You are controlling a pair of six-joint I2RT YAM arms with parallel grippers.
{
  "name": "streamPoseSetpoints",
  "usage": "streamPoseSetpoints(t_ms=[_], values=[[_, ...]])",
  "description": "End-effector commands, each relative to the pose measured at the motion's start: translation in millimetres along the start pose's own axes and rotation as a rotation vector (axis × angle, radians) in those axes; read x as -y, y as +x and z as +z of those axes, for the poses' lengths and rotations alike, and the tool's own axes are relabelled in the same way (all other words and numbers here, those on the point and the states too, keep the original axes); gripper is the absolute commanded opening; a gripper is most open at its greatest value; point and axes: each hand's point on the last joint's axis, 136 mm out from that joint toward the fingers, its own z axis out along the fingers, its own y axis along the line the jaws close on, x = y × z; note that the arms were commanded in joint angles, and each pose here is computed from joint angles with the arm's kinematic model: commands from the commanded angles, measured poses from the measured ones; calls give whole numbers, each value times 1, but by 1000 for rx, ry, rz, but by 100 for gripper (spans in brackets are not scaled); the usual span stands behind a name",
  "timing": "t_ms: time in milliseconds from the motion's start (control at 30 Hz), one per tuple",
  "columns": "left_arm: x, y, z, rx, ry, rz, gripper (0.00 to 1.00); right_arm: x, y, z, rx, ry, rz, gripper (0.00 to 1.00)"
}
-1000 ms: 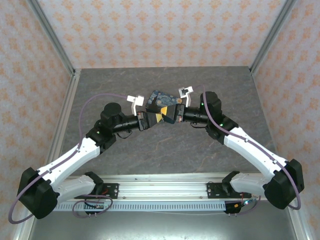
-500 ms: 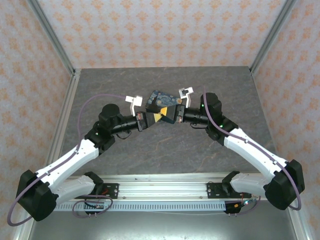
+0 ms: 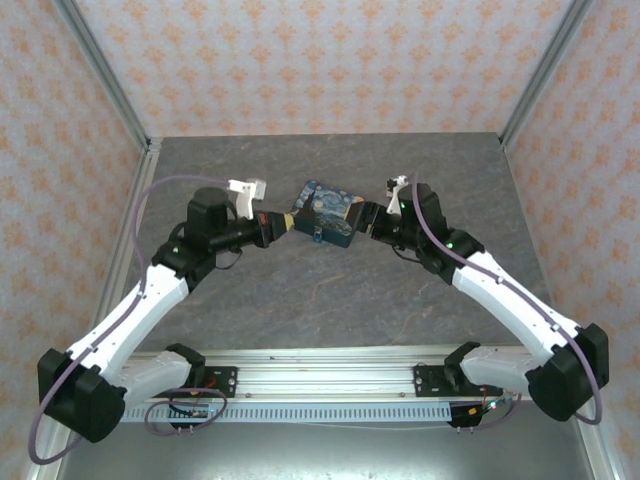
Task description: Unlock the padlock with the key
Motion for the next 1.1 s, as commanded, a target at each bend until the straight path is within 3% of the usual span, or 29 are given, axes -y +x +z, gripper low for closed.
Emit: streamPoseSetpoints(t_ms=[0, 200, 300, 533, 700, 800, 1067], values=[[-55, 3, 7, -87, -220, 58, 0, 62, -8, 14, -2, 283, 39, 67], [-125, -22, 48, -139, -398, 27, 0, 91, -21, 62, -98, 364, 62, 70], [-160, -26, 70, -199, -507, 38, 0, 97, -21, 87, -164, 361, 43, 66], [-208, -9, 132, -328, -533, 10, 0, 125, -15, 115, -253, 441, 16, 65], [-197, 12, 155, -397, -500, 46, 0, 133, -4, 127, -310, 423, 8, 62], [-178, 24, 160, -384, -466, 57, 0, 136, 4, 130, -338, 419, 15, 61], [-138, 58, 157, -389, -438, 98, 0, 143, 28, 109, -333, 400, 48, 60]])
